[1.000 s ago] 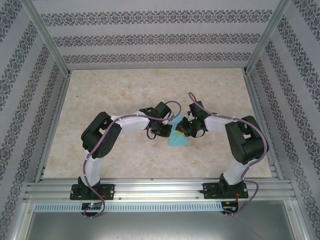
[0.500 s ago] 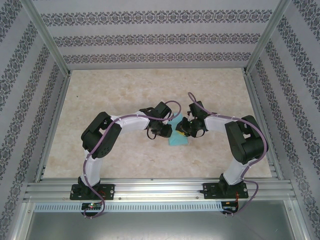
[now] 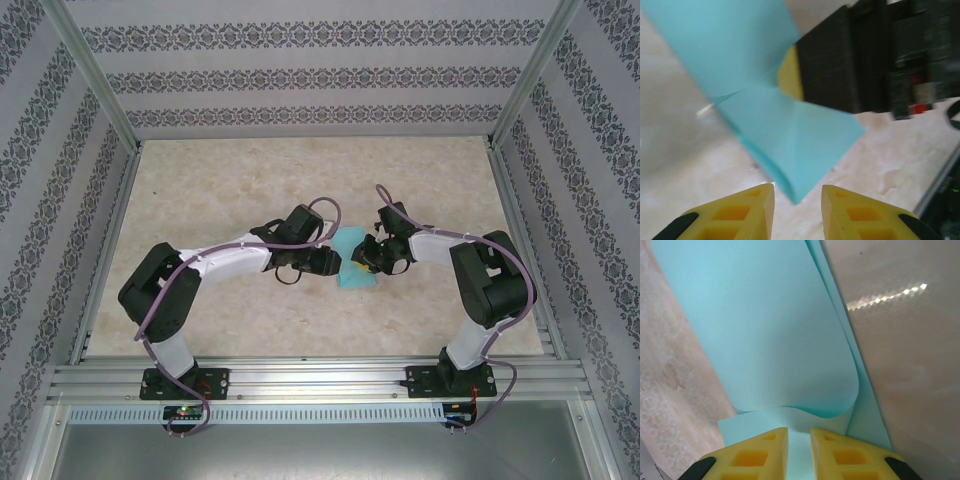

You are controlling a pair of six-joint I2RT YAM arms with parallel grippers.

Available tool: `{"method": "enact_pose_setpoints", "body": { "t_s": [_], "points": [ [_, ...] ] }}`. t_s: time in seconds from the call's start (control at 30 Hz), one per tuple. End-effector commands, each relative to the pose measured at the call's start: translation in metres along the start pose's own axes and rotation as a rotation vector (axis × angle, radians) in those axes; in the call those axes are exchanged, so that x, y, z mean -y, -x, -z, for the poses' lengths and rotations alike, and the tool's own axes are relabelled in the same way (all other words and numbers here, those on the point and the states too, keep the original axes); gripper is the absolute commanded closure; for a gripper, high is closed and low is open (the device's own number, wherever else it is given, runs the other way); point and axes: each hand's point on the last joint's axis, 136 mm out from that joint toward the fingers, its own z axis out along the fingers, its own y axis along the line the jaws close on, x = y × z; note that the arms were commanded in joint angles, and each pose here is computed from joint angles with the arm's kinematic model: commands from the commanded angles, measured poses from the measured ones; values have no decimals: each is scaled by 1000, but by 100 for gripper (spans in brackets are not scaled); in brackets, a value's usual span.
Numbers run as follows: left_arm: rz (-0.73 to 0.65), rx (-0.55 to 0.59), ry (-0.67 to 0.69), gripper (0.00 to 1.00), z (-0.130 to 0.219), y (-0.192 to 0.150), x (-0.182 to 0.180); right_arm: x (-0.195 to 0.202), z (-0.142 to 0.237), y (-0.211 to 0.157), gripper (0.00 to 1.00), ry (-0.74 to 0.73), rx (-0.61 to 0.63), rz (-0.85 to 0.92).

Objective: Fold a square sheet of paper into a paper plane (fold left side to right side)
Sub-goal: Fold the triangle a second time at the center of the table.

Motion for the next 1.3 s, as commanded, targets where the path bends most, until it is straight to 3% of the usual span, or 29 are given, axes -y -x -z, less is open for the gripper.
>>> {"method": "enact_pose_setpoints", "body": {
  "t_s": [0.0,0.47,1.27],
  "points": [
    [-15,18,-166,68,-9,7,40,19,-6,-2,79,-60,-12,-15],
    [35,-117,-90,68,-51,-15,13,20,-7,-3,79,-65,-15,-19],
    [65,-256,7,69,-65,-53,-21,9,-3,2,78,-41,-11,8]
  ]
}}
